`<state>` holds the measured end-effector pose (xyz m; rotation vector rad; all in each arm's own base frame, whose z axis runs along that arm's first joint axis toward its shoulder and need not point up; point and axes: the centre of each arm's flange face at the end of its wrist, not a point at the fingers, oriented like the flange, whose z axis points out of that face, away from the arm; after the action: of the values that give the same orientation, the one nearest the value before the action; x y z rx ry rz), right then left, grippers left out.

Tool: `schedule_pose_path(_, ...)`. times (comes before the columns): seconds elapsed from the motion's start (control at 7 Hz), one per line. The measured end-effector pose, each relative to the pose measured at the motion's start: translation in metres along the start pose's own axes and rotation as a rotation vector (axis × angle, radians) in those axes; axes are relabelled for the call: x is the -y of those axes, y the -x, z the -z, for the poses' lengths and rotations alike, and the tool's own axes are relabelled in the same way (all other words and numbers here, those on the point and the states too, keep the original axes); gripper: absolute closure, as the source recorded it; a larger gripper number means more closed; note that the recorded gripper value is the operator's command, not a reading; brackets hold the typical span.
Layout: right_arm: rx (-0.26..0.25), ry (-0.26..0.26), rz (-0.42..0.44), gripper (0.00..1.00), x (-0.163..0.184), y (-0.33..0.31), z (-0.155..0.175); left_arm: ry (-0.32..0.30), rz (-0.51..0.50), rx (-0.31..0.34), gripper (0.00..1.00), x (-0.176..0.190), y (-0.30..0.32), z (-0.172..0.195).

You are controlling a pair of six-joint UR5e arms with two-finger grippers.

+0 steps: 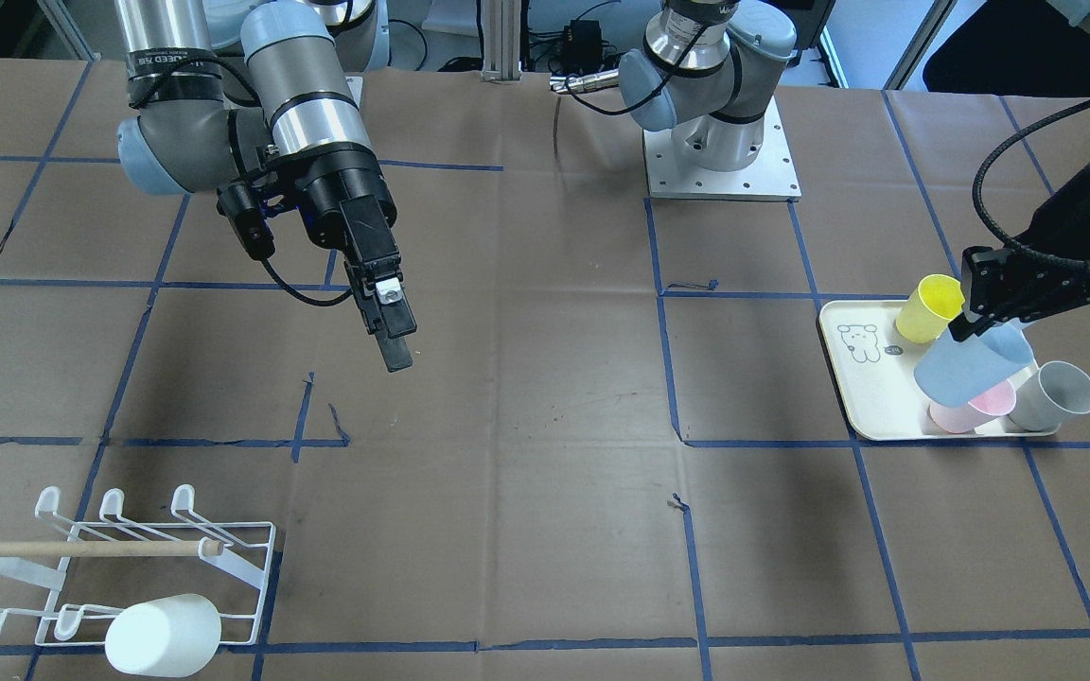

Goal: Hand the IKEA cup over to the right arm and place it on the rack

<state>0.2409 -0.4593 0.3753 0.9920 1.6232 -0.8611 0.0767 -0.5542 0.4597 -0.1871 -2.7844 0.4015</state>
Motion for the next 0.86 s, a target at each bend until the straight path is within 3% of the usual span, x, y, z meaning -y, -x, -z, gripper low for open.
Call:
schedule_pose_path(0.29, -0.001, 0.0, 0.0, 0.0, 0.0, 0.0, 0.0, -0.192, -0.085, -0.16, 1.0, 0.02, -0.033, 0.005)
schedule_pose_path(0.57, 0.0, 0.0, 0.0, 0.0, 0.0, 0.0, 0.0, -0.347, -0.213, -0.314, 1.0, 0.031, -0.07, -0.002)
schedule_pose_path(0.86, 0.002, 0.001, 0.001, 0.0, -0.001, 0.001, 0.001, -0.483, -0.324, -0.398, 1.0, 0.022, -0.087, -0.029)
